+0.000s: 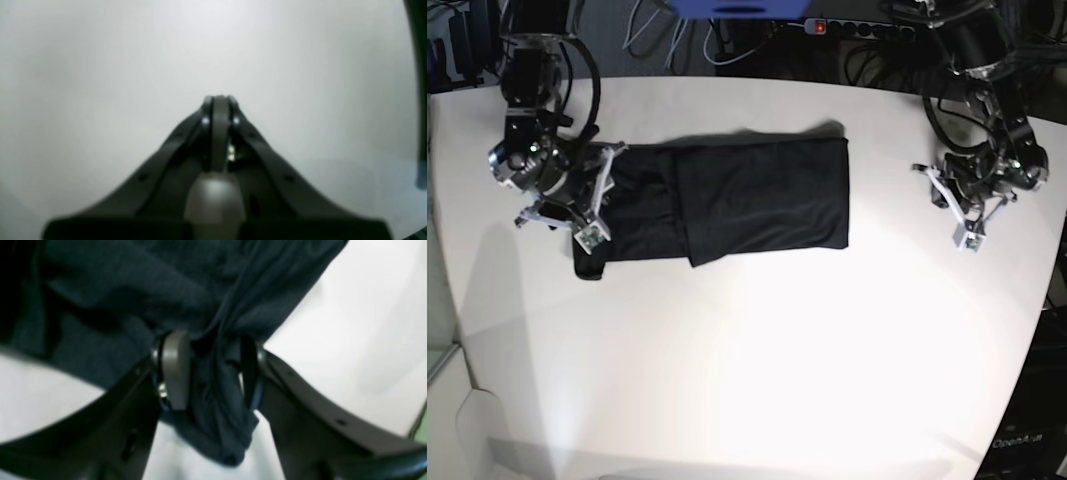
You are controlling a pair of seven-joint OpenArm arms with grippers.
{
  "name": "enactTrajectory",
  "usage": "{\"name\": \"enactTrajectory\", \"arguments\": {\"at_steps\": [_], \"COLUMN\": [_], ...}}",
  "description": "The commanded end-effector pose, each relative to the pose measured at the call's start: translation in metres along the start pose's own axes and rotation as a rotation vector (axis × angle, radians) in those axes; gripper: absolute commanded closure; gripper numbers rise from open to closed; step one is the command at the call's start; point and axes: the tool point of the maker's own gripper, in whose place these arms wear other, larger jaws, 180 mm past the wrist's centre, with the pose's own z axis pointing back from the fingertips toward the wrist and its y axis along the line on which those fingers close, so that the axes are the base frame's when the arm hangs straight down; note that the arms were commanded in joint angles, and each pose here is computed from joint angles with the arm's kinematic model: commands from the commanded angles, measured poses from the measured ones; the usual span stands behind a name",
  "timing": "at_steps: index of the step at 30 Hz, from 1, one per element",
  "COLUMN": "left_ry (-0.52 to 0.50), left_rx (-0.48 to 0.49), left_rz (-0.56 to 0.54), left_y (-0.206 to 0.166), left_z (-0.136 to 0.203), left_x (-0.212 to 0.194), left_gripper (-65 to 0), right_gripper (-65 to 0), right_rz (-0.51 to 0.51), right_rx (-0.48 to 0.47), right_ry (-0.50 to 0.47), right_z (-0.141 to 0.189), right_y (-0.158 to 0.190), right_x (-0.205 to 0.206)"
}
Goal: Fold the T-shirt properly
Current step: 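Open the left gripper and withdraw it from the shirt, then hold the shirt end with the right gripper and lift it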
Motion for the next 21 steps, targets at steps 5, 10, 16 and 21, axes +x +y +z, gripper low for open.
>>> {"name": "enactTrajectory", "arguments": {"at_steps": [5, 10, 16, 21], "left_ry": [-0.029, -0.032, -0.032, -0.033], "left_rx": [0.016, 0.018, 0.018, 0.016], "left_rz": [-0.012, -0.014, -0.014, -0.012], "left_y": [0.006, 0.006, 0.006, 0.006], "left_z": [0.005, 0.006, 0.006, 0.006], "left_x": [0.011, 0.012, 0.012, 0.013], "left_gripper": [0.0, 0.0, 0.0, 0.0], "right_gripper": [-26.0, -25.8, -25.8, -25.7], "right_rz": [0.001, 0.003, 0.013, 0.021], "right_rx": [-0.017, -0.022, -0.030, -0.038], "right_ry": [-0.023, -0.053, -0.059, -0.054], "right_z": [0.001, 0.001, 0.002, 0.003], "right_y": [-0.009, -0.011, -0.015, -0.019], "right_x": [0.008, 0.014, 0.014, 0.013]}}
